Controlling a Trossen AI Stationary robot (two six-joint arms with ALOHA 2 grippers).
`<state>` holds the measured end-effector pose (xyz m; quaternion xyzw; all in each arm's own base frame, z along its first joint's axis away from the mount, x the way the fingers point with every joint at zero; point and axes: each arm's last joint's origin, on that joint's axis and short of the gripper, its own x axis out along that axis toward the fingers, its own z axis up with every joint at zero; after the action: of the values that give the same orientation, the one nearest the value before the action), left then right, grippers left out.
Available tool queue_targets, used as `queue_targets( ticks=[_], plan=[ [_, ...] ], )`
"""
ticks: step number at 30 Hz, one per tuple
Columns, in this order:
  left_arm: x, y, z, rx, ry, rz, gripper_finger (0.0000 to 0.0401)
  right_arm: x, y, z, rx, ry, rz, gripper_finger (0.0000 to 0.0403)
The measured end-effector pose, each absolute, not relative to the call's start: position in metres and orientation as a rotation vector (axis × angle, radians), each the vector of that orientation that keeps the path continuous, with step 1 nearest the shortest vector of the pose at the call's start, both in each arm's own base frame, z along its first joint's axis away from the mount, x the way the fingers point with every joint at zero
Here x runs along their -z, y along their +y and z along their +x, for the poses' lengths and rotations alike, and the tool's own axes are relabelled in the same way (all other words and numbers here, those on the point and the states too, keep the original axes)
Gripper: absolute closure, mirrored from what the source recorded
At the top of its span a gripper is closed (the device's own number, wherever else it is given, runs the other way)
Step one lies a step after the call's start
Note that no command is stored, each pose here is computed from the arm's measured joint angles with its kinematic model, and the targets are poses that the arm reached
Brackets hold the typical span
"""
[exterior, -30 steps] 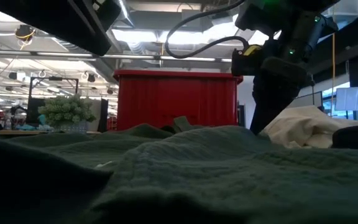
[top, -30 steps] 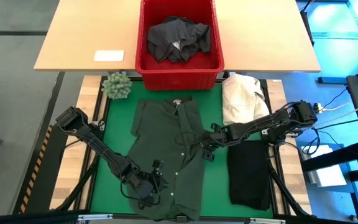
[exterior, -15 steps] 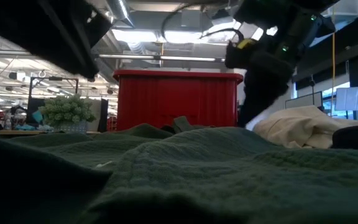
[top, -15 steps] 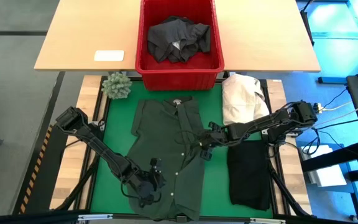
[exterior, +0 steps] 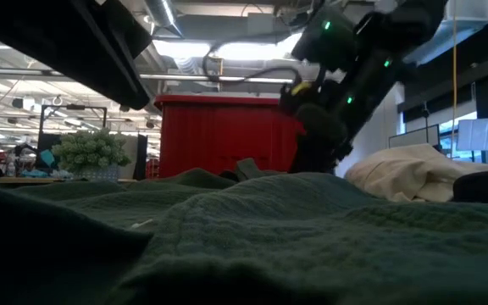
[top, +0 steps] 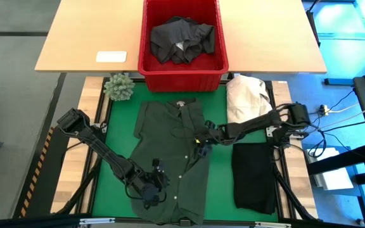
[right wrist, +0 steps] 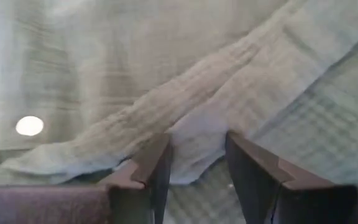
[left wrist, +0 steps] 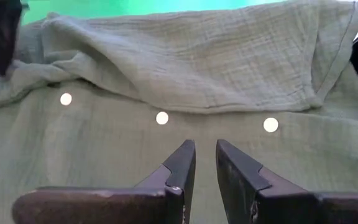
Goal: Fold laundry
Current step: Fold the green polo shirt
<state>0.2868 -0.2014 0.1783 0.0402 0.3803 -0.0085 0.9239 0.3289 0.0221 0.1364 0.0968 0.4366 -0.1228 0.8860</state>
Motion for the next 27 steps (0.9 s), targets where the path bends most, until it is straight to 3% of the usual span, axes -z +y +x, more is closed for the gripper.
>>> queue_targets(
  ticks=[5, 13, 27],
  plan=[
    [-0.179, -0.202, 0.288, 0.019, 0.768, 0.074, 0.0342, -0.122, 0.010, 0.340, 0.269, 0.863, 0.214, 0.0246],
    [-0.180, -0.202, 0.288, 0.010, 0.758, 0.077, 0.0342, -0.119, -0.011, 0.343, 0.441, 0.801, 0.266, 0.0246],
    [-0.180, -0.202, 0.288, 0.008, 0.756, 0.070, 0.0342, -0.156, 0.013, 0.333, 0.158, 0.809, 0.285, 0.0246]
  ],
)
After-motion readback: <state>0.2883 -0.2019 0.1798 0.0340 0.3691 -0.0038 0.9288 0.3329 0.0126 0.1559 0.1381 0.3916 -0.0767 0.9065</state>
